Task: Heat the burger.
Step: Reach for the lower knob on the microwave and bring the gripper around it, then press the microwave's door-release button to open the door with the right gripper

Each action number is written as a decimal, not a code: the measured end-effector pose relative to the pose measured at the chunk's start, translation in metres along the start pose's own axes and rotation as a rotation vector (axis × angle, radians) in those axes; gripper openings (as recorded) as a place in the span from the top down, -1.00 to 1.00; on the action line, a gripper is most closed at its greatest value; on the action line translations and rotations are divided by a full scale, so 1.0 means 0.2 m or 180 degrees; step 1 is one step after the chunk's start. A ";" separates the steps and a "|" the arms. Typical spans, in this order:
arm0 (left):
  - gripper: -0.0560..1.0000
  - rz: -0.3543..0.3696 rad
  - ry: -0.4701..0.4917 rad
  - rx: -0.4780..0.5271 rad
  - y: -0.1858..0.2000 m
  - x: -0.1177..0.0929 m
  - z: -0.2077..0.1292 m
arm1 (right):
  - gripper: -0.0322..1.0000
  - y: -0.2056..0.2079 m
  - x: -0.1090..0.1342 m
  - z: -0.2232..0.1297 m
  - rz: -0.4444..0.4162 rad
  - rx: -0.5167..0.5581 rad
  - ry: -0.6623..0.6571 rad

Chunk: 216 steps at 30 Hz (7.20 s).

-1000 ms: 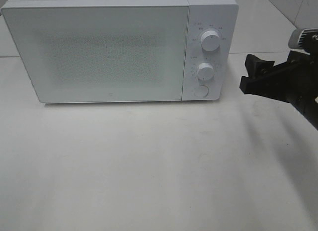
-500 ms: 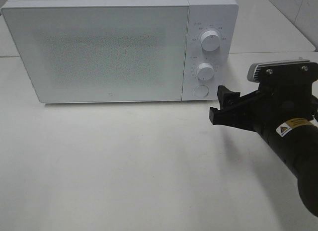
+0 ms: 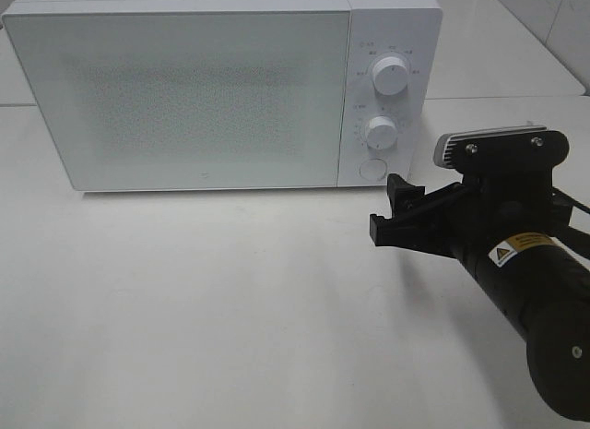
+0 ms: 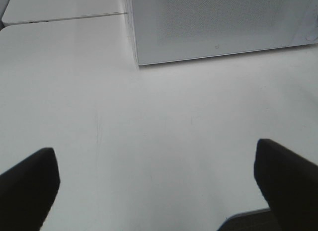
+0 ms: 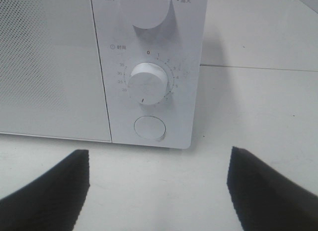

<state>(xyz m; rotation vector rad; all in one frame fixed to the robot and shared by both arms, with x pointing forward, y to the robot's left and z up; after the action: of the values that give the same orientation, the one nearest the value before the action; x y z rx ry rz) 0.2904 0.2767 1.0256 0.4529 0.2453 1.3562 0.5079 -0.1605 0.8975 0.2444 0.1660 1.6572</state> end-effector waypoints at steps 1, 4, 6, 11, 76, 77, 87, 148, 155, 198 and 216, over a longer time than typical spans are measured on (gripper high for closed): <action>-0.98 0.0000 0.0000 0.0000 0.00 0.00 0.00 | -0.51 0.00 0.00 0.00 -0.0003 0.0000 -0.0027; -0.98 0.0000 0.0000 0.0000 0.00 0.00 0.00 | -0.51 0.00 0.00 0.00 -0.0003 0.0000 -0.0103; -0.98 0.0000 0.0000 0.0000 0.00 0.00 0.00 | -0.51 0.00 0.00 0.00 -0.0003 0.0000 -0.0145; -0.98 0.0000 0.0000 0.0000 0.00 0.00 0.00 | -0.51 0.00 0.00 0.00 -0.0003 -0.0006 -0.0168; -0.98 0.0000 0.0000 0.0000 0.00 0.00 0.00 | 0.09 -0.61 0.09 0.05 -0.0298 -0.0310 -0.0073; -0.98 0.0000 0.0000 0.0000 0.00 0.00 0.00 | 0.09 -0.61 0.09 0.04 -0.0297 -0.0304 -0.0073; -0.98 0.0000 0.0000 0.0000 0.00 0.00 0.00 | 0.09 -0.61 0.09 0.04 -0.0288 -0.0274 -0.0120; -0.98 0.0000 0.0000 0.0000 0.00 0.00 0.00 | 0.07 -0.61 0.10 0.01 -0.0041 -0.0316 -0.4270; -0.98 0.0000 0.0000 0.0000 0.00 0.00 0.00 | 0.07 -0.60 0.09 0.01 -0.0013 -0.0335 -0.4581; -0.98 0.0000 0.0000 0.0000 0.00 0.00 0.00 | 0.07 -0.60 0.09 0.01 0.0047 -0.0356 -0.5853; -0.98 0.0000 0.0000 0.0000 0.00 0.00 0.00 | -0.40 -0.59 0.10 0.03 0.0066 -0.0343 -0.5314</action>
<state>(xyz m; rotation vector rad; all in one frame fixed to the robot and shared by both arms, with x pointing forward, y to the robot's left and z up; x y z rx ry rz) 0.2904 0.2767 1.0256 0.4529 0.2453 1.3562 0.6207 -0.1291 0.8739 1.4155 -1.1619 1.0194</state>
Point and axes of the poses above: a point on each arm's last joint axis where the gripper is mounted, y pointing back along that axis away from the gripper, x along the wrist's bending axis when the last joint is at zero, z = x × y, the point moved 7 cm from there along -y, pointing out along that axis toward the gripper, and after that the axes turned 5 degrees about -y, right-handed, at the moved point
